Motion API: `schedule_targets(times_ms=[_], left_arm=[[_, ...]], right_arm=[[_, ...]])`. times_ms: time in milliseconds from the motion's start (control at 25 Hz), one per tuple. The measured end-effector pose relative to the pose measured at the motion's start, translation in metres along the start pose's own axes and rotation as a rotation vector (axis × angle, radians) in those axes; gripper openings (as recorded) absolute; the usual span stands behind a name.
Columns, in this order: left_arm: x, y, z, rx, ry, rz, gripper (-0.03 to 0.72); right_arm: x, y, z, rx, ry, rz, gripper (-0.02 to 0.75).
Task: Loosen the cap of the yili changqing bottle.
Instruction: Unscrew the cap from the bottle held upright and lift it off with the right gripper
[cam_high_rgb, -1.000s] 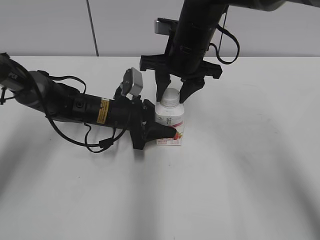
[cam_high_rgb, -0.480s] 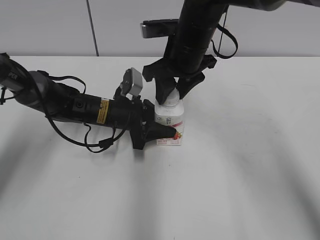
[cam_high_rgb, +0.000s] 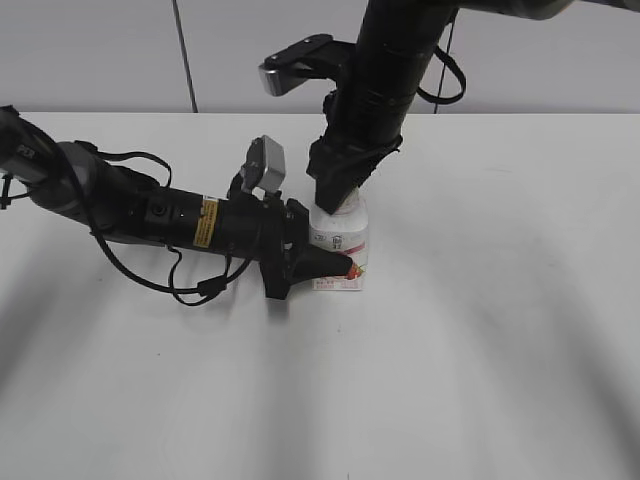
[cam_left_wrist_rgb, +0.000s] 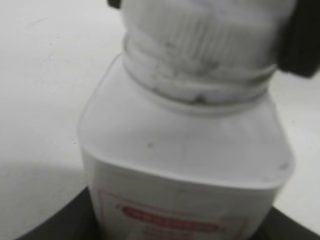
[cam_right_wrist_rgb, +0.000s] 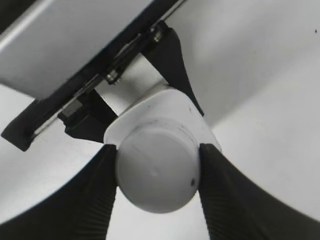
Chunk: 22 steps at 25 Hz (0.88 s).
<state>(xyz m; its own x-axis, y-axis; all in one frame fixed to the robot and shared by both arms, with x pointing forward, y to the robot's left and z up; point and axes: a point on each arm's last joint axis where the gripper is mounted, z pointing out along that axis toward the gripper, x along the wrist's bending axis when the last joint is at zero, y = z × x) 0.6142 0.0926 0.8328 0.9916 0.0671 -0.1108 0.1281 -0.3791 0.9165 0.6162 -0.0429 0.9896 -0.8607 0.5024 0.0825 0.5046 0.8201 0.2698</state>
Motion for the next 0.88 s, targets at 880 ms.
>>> schedule_targets(times_ms=[880], left_arm=[[-0.0003,0.0002,0.0,-0.002,-0.003,0.001,0.366]], right_arm=[[-0.0001,0.0004,-0.0005,-0.001,-0.001,-0.499,0.396]])
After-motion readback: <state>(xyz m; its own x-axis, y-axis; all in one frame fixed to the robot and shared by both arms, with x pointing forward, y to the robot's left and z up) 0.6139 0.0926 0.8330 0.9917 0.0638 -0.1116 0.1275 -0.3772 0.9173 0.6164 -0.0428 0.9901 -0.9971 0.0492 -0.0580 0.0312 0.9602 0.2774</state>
